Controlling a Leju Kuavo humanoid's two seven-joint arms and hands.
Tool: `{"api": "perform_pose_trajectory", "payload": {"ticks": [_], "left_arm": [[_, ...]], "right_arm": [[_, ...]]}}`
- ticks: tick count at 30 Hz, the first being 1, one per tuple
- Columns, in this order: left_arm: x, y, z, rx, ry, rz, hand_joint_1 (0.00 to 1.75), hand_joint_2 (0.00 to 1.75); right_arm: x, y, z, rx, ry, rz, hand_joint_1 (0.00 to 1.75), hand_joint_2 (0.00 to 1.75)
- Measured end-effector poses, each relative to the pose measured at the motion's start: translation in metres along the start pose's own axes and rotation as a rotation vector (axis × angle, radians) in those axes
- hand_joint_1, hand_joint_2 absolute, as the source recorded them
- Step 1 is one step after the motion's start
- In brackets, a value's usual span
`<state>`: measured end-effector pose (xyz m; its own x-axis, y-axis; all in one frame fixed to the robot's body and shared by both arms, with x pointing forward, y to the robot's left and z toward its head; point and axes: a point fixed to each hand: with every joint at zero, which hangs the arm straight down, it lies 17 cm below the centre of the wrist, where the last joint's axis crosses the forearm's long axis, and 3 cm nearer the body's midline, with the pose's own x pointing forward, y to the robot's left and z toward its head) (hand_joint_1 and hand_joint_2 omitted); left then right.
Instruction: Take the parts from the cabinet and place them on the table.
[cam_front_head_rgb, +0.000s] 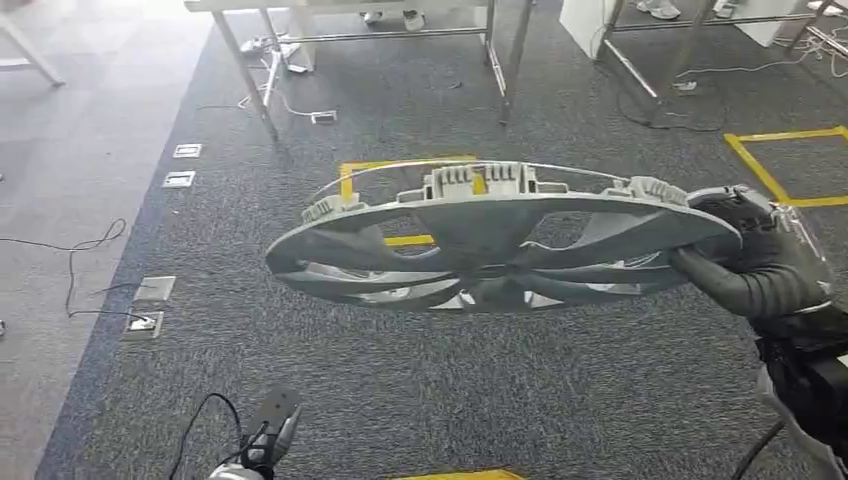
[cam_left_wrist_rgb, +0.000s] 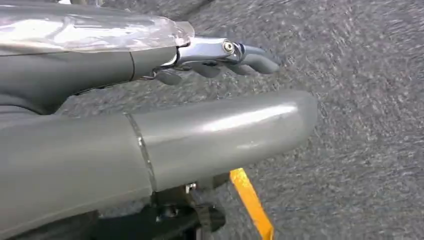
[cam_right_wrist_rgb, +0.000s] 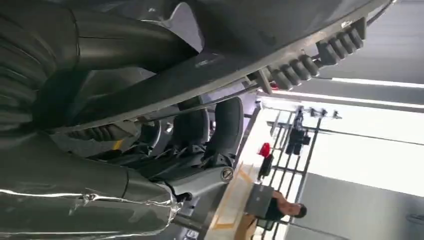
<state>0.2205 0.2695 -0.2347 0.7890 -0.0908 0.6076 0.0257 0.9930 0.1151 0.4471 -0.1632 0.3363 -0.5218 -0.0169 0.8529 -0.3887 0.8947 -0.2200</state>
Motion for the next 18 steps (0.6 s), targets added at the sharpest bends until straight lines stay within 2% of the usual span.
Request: {"api": "perform_pose_trajectory", "payload": {"ticks": [18], "left_arm": [[0.0049,0.0007,-0.0023,-0.004,0.001,-0.006,0.00,0.00]], "right_arm": [[-0.0010,0.0014,0.0006,0.004,0.003,-0.002,1.75,1.75]]}}
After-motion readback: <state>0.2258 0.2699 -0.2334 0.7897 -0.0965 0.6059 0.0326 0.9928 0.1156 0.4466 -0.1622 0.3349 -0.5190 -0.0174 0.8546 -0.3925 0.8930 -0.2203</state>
